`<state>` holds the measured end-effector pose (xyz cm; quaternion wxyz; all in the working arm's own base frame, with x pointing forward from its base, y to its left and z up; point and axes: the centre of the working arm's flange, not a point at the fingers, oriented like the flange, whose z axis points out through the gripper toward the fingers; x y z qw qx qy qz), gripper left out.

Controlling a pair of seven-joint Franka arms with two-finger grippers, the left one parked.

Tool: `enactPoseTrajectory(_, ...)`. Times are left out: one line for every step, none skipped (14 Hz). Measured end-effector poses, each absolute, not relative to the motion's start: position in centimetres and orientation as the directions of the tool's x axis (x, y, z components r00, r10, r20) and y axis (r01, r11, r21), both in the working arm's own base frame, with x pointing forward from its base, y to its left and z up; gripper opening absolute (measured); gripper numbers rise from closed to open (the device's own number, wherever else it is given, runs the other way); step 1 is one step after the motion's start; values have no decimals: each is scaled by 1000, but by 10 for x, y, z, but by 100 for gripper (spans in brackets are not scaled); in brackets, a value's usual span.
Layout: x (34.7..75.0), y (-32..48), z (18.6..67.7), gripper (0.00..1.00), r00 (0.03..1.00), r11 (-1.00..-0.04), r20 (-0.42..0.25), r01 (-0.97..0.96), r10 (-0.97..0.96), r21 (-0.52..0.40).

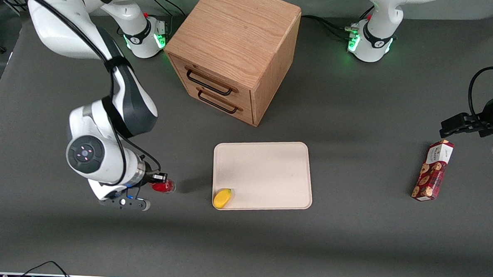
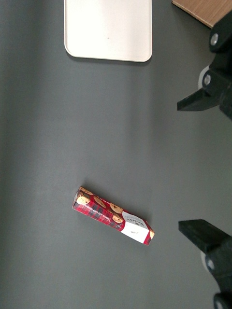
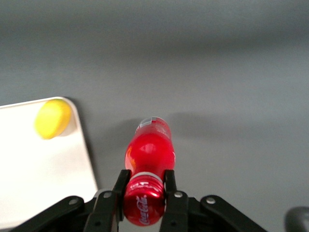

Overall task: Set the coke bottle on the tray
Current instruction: 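Lift the red bottle and carry it over the white tray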

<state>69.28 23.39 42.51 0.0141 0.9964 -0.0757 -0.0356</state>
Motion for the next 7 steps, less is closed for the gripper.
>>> enactPoseTrajectory(684,244,448,33,982,-985,-76,-169,-171,31)
enactPoseTrajectory(674,258,466,33,978,-982,-82,-188,-189,24)
enactPoseTrajectory(662,277,481,33,974,-978,-84,-209,-210,14)
enactPoseTrajectory(652,298,490,33,969,-973,-81,-232,-232,4)
enactPoseTrajectory(642,320,494,33,964,-967,-77,-256,-255,-2)
enactPoseTrajectory(633,340,495,33,958,-960,-74,-279,-278,-3)
enactPoseTrajectory(626,356,493,33,951,-953,-73,-302,-301,-3)
